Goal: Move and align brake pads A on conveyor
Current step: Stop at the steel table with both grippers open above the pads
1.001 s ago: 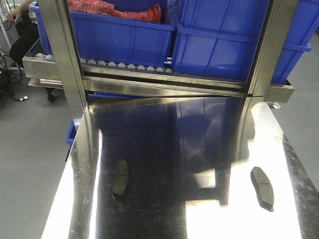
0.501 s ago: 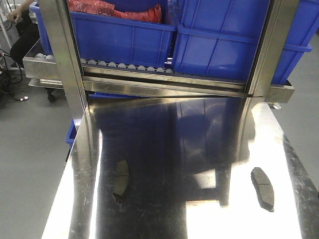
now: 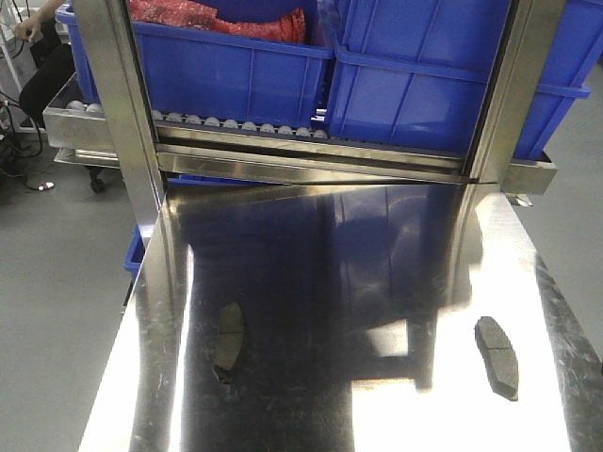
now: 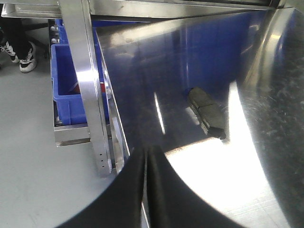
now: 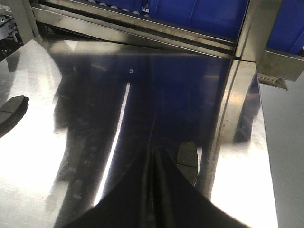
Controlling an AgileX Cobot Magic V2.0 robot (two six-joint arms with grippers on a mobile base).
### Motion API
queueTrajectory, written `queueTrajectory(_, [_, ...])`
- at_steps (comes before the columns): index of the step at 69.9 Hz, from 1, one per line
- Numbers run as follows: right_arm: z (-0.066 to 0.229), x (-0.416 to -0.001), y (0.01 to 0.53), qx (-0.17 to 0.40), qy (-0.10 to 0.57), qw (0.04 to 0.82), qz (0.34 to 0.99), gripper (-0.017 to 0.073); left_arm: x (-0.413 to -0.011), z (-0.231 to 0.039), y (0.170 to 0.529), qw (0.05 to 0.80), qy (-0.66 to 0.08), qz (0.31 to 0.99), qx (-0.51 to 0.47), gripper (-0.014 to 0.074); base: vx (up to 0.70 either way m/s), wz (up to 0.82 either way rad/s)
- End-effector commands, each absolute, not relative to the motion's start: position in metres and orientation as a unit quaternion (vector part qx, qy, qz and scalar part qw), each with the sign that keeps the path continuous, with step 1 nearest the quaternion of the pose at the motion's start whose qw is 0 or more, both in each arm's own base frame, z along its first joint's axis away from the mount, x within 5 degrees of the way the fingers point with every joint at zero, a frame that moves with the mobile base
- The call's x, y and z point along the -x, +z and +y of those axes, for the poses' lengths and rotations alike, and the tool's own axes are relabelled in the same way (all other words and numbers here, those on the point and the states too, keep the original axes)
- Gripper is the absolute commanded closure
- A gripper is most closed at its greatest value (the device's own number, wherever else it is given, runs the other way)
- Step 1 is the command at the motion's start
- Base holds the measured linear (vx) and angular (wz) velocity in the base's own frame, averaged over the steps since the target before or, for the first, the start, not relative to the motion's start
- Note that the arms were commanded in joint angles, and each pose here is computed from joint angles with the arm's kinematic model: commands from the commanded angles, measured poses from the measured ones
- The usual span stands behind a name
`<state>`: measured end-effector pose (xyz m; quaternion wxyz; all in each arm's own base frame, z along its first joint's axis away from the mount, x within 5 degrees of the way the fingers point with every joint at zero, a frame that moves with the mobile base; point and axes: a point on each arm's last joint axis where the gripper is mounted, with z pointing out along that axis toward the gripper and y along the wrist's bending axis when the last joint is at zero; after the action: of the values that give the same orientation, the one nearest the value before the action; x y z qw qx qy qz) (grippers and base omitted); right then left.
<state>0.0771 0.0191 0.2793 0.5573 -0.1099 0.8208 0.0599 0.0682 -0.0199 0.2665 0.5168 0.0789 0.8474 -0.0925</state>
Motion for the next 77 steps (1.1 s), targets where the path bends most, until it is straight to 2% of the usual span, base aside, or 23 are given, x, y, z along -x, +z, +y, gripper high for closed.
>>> queueTrajectory(1, [0.019,-0.0798,0.2933,0.108,0.058,0.593,0.795,0.0563,-0.0714,-0.0208,0.2805,0.552,-0.101,0.825,-0.075,0.06,0.0,0.0])
queueTrajectory(34, [0.019,-0.0798,0.2933,0.108,0.058,0.593,0.795,0.0563,-0.0712,-0.0208,0.2801,0.55,-0.101,0.826,-0.075,0.0599,0.0,0.0])
queueTrajectory(43, [0.019,-0.0798,0.2933,0.108,0.058,0.593,0.795,0.0563,-0.0711,-0.0208,0.2798,0.548,-0.101,0.827,-0.075,0.056,0.0,0.0])
queueTrajectory(46, [0.019,-0.0798,0.2933,0.108,0.058,0.593,0.795,0.0563,-0.0709,-0.0209,0.2793,0.546,-0.101,0.829,-0.076,0.0527,0.0,0.0])
queueTrajectory(53, [0.019,-0.0799,0.2934,0.108,0.058,0.594,0.795,0.0563,-0.0708,-0.0209,0.2792,0.545,-0.101,0.829,-0.076,0.0385,0.0,0.0])
queueTrajectory(61, [0.019,-0.0799,0.2934,0.108,0.058,0.594,0.795,0.0563,-0.0709,-0.0209,0.2793,0.546,-0.101,0.828,-0.076,0.0127,0.0,0.0])
queueTrajectory(68, [0.019,-0.0799,0.2934,0.108,0.058,0.594,0.795,0.0563,-0.071,-0.0208,0.2797,0.548,-0.101,0.827,-0.076,-0.0065,0.0,0.0])
queueTrajectory(72, [0.019,-0.0799,0.2934,0.108,0.058,0.594,0.795,0.0563,-0.071,-0.0208,0.2797,0.548,-0.101,0.827,-0.076,-0.0136,0.0,0.0])
queueTrajectory(77, [0.019,-0.0799,0.2934,0.108,0.058,0.594,0.795,0.0563,-0.0711,-0.0208,0.2798,0.548,-0.101,0.827,-0.076,-0.0136,0.0,0.0])
